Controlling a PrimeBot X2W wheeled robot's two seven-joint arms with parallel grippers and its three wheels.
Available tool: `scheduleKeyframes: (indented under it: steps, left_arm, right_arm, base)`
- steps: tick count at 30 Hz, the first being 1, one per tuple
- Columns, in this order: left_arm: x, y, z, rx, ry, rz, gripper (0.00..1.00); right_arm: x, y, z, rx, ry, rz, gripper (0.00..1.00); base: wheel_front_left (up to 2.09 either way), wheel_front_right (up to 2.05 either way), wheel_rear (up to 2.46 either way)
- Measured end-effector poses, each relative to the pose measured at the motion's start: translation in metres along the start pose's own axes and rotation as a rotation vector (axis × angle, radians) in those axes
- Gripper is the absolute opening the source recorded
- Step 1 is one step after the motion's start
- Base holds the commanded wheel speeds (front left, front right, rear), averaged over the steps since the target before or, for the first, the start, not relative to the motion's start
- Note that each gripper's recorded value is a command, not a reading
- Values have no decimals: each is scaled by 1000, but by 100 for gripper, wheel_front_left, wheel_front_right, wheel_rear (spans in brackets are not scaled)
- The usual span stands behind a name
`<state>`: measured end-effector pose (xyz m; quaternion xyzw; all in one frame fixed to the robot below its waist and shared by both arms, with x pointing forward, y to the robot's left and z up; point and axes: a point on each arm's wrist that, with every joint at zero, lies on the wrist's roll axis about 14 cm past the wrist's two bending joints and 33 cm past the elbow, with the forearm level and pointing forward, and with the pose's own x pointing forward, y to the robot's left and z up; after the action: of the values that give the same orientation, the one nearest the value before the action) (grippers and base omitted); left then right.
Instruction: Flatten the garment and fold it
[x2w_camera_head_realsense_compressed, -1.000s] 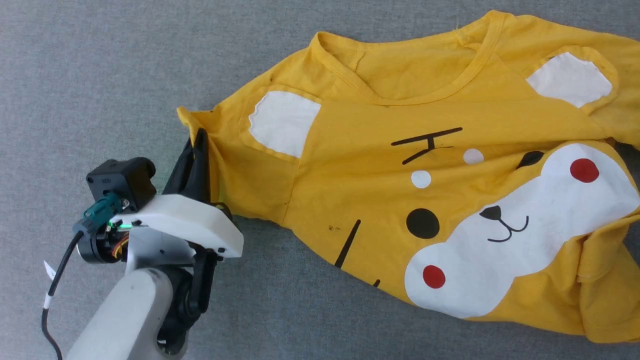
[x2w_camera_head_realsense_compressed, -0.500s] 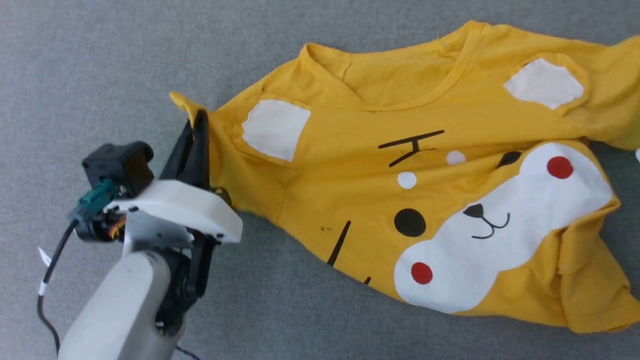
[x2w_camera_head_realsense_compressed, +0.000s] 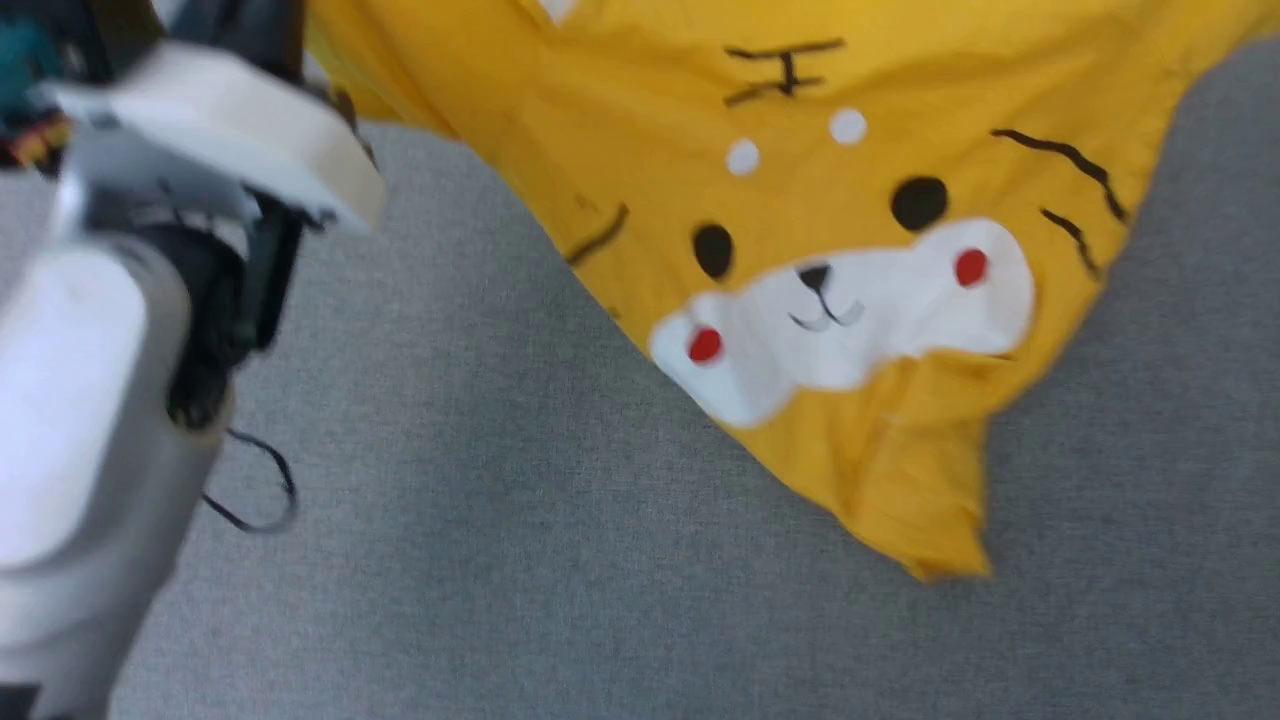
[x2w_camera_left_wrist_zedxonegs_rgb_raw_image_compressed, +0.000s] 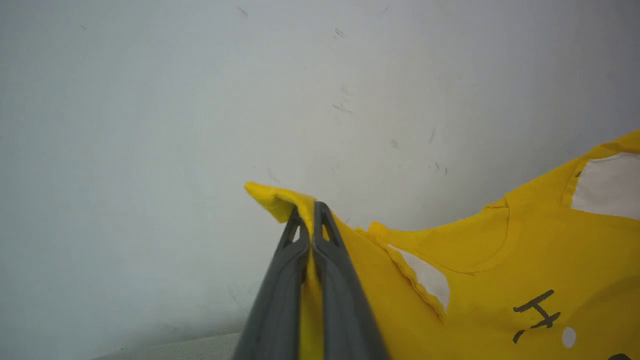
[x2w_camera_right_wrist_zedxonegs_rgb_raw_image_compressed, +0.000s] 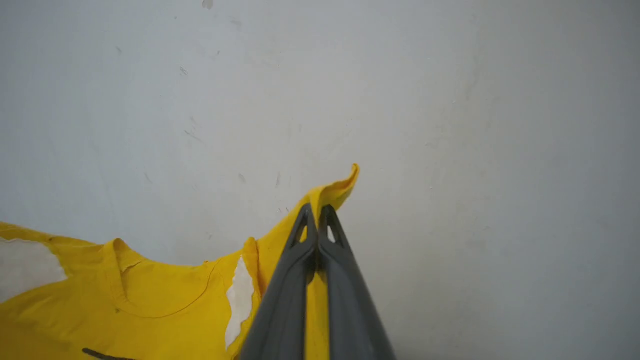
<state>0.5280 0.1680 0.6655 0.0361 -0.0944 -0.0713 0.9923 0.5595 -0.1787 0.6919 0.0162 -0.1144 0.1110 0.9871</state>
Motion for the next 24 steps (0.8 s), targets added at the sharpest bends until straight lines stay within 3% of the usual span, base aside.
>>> scheduleKeyframes:
  steps: [9, 14, 19, 24]
  left_arm:
    - [8, -20, 102, 129, -103, -98, 0]
    - [0, -36, 134, 96, -113, -145, 0]
    - [3, -41, 143, 99, -79, -164, 0]
    - [23, -35, 127, 56, -19, -139, 0]
  right_arm:
    - [-8, 35, 108, -70, -164, 80, 0]
    - [-19, 46, 140, -69, -193, 103, 0]
    - [-20, 48, 150, -78, -174, 113, 0]
    - [2, 40, 130, -40, -89, 101, 0]
  base:
    - [0, 0, 0]
    - [0, 0, 0]
    - [0, 0, 0]
    - [0, 0, 0]
